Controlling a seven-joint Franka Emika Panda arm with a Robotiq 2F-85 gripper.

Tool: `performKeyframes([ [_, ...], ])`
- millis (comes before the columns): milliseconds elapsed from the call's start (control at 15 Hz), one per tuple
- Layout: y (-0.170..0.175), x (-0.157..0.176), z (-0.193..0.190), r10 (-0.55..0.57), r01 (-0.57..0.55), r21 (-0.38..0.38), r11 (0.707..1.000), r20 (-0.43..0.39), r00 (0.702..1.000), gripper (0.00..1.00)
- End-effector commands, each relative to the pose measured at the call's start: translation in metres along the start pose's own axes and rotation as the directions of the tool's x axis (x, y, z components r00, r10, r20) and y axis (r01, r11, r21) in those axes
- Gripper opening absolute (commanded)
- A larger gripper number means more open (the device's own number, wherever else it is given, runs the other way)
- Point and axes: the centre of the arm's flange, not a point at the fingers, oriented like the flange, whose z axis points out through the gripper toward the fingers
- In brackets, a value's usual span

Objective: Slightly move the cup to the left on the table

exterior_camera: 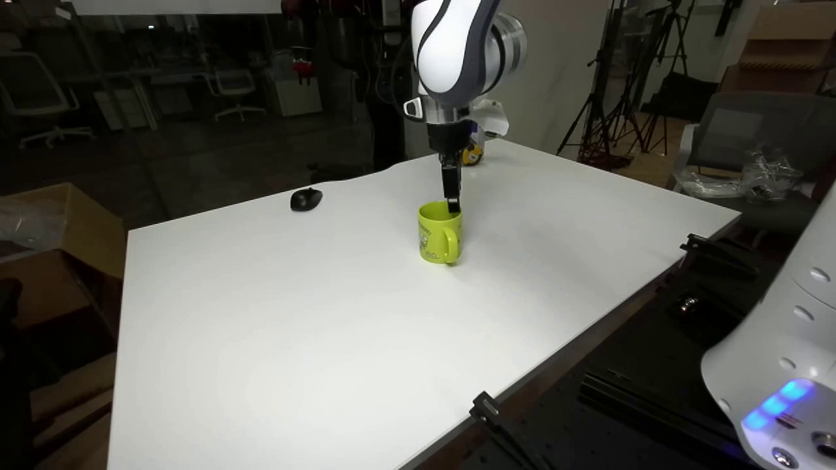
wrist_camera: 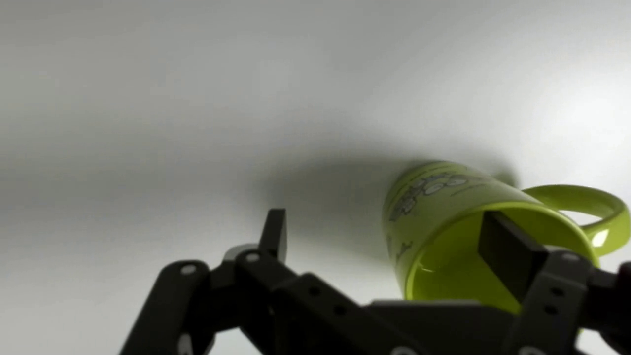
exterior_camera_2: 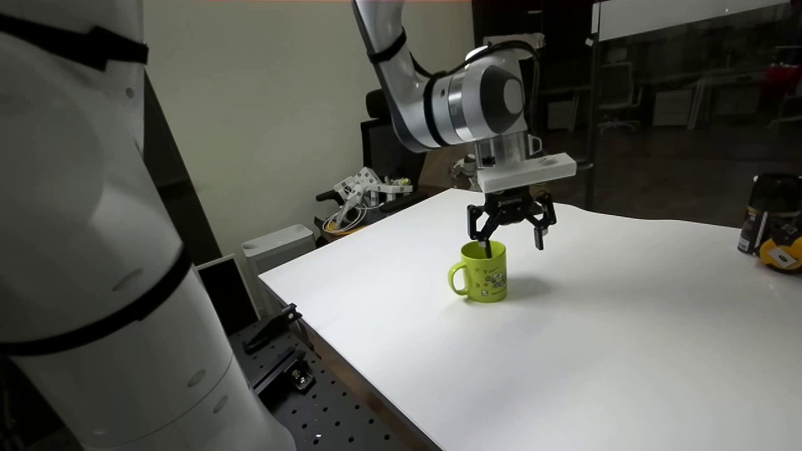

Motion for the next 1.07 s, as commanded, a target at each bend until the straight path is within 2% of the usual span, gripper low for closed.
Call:
performKeyframes([
  [0,-0.001,0.004,-0.040,0.036,-0.034,-0.196,0.980,0.007,0.999,1.00],
  [133,0.001,0.009,-0.053,0.075,-0.088,-0.241,0.966,-0.060,0.995,1.00],
  [267,0.002,0.014,-0.061,0.158,-0.190,-0.206,0.960,-0.165,0.974,1.00],
  [400,0.003,0.015,-0.061,0.243,-0.276,-0.142,0.951,-0.214,0.946,1.00],
  [467,0.009,0.016,-0.058,0.165,-0.193,-0.171,0.966,-0.165,0.972,1.00],
  [600,0.007,0.017,-0.057,0.201,-0.230,-0.149,0.962,-0.186,0.962,1.00],
  [1000,0.007,0.016,-0.057,0.217,-0.247,-0.144,0.958,-0.193,0.957,1.00],
])
